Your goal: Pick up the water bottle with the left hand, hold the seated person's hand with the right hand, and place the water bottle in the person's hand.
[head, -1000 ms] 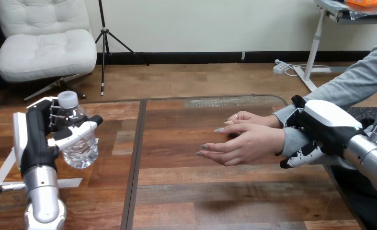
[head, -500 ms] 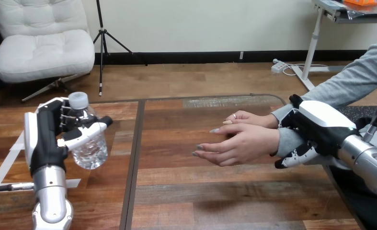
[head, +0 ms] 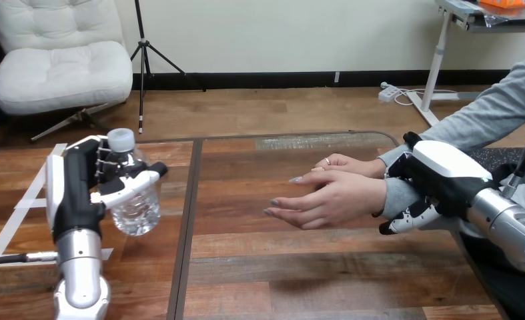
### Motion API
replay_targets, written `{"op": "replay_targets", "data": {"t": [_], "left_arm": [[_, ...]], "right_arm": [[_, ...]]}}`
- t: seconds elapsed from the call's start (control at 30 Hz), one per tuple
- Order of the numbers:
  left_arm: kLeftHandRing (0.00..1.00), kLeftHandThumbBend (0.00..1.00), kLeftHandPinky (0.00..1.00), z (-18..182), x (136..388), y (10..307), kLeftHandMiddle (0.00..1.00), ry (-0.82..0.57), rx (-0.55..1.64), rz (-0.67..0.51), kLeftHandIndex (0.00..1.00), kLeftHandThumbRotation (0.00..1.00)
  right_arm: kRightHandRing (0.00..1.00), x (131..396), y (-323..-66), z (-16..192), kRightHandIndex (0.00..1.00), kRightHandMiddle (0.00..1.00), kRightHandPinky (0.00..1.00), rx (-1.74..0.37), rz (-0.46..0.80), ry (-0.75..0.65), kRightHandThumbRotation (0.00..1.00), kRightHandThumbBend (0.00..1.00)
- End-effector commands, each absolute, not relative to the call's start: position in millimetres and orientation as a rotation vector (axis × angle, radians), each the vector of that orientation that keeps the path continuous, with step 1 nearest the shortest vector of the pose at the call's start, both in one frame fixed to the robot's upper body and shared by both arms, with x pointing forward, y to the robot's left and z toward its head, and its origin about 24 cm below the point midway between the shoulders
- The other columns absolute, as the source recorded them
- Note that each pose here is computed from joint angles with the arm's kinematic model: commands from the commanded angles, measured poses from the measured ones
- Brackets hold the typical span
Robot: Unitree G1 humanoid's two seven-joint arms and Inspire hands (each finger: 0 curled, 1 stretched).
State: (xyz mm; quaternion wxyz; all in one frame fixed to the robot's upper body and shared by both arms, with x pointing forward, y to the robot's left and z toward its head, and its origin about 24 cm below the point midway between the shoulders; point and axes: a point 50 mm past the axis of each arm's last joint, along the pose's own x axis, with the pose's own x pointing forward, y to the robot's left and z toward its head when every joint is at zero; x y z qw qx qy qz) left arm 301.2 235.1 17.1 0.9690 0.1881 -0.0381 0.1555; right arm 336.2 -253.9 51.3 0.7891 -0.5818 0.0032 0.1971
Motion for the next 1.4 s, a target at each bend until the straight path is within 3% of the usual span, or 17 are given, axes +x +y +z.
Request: {"op": "replay_targets", "data": {"t": [0.0,1.37], "left_arm": [[0.4,0.7,0.37,57.6,324.6,217.7,0.43,-0.245,0.351,0.276,0.43,0.0],[0.4,0.69,0.37,65.1,340.4,170.4,0.44,-0.275,0.279,0.148,0.43,0.0]], "right_arm": [[0.21,361.2,-231.0,98.1,0.27,0.26,0.17,-1.206,0.356,-0.21,0.0,0.69],[0.2,362.3,-227.3,100.1,0.26,0.25,0.16,-1.184,0.359,-0.224,0.0,0.69]]}}
